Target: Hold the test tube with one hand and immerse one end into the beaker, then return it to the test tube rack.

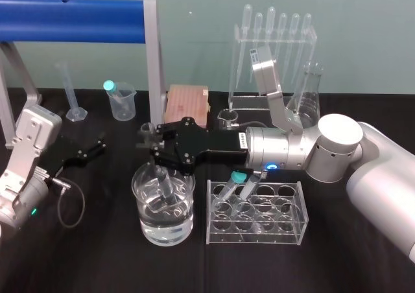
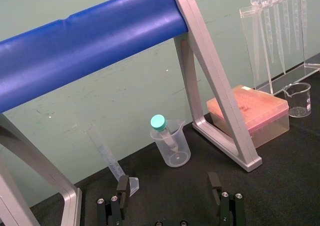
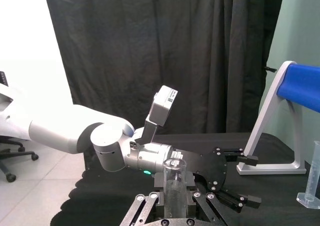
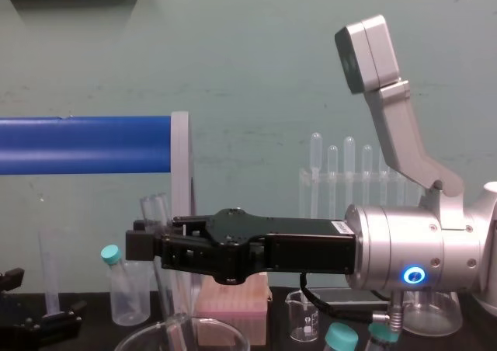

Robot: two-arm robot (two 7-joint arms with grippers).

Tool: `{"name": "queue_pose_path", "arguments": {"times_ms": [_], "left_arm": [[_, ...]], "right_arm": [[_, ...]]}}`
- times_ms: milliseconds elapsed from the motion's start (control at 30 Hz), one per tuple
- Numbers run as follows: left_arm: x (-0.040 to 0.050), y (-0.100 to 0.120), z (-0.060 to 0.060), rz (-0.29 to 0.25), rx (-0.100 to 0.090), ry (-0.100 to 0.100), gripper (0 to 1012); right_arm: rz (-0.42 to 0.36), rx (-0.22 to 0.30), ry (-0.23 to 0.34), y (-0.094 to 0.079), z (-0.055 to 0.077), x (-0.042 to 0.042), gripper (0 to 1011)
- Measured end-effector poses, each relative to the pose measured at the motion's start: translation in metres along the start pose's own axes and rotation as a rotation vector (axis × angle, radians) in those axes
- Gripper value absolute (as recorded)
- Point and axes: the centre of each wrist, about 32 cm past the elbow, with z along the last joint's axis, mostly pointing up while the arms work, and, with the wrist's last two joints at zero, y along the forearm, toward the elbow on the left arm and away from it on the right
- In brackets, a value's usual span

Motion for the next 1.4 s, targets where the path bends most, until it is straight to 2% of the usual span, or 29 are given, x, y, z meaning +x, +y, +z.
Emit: {"name": "queue_pose_path", "arguments": {"times_ms": [1400], "left_arm": [[0.0,0.0,0.0,0.0,0.0,0.0,1000]], "right_arm": [[0.0,0.0,0.0,0.0,0.0,0.0,226]]}}
